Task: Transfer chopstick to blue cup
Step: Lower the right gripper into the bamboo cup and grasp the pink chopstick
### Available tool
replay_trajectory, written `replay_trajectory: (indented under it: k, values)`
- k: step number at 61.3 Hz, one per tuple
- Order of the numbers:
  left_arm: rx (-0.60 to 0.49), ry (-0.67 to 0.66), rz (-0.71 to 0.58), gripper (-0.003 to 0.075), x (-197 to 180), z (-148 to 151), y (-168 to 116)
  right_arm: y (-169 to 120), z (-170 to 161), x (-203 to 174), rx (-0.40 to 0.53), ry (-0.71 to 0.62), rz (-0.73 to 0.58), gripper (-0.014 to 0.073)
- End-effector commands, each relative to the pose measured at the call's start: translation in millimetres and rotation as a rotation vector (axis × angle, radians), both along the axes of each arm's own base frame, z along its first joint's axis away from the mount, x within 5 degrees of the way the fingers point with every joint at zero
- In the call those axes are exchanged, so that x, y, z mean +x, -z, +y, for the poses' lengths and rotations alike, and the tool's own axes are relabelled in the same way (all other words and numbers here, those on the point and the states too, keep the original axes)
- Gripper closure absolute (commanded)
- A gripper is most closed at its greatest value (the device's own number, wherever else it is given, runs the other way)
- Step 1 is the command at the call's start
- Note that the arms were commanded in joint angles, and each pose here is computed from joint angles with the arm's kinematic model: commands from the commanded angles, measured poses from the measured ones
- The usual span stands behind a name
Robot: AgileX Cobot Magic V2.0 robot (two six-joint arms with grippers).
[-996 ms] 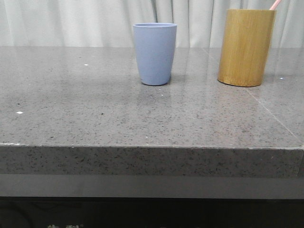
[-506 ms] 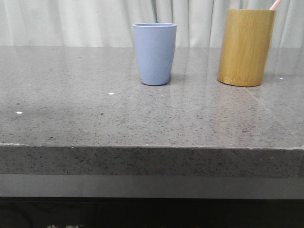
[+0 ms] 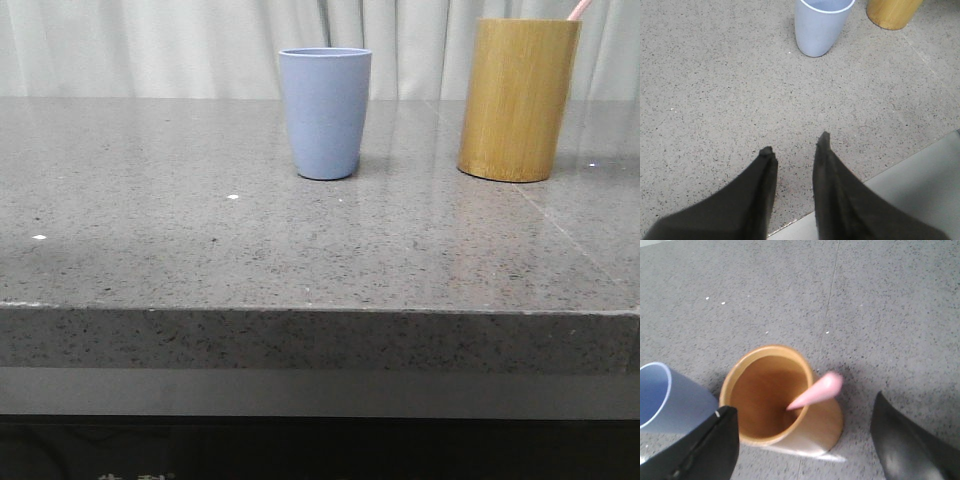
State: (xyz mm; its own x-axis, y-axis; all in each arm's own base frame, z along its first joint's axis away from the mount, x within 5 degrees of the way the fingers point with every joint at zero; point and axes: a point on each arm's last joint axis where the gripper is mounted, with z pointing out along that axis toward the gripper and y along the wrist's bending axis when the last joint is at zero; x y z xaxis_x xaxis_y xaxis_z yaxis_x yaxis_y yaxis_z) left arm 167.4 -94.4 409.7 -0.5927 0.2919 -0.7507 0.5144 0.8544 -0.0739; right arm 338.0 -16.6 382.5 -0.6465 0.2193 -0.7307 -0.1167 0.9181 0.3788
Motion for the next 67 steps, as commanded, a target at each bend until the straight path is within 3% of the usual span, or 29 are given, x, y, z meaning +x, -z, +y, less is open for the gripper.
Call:
replay_trajectory:
  k: [1,20,38,61,67]
  values:
    - [-0.069,-0.005,-0.09,0.0533,-2,0,-16,-22,-1,6,0.017,0.012,-0.092,0.0033]
    - [-0.069,-0.005,-0.09,0.0533,-2,0,-16,-15,-2,29,0.072,-0.004,-0.069,0.0048]
    - [-0.069,-0.005,-0.09,0.0533,-2,0,-16,-14,0,27,0.086,-0.023,-0.05,0.0416]
    - [-0.069,-0.005,-0.09,0.0533,-2,0,-16,-19,1,25,0.082,-0.032,-0.058,0.0682]
    - [-0.069,-0.005,-0.09,0.0533,-2,0,-16,-26,2,24,0.077,-0.046,-0.071,0.0713]
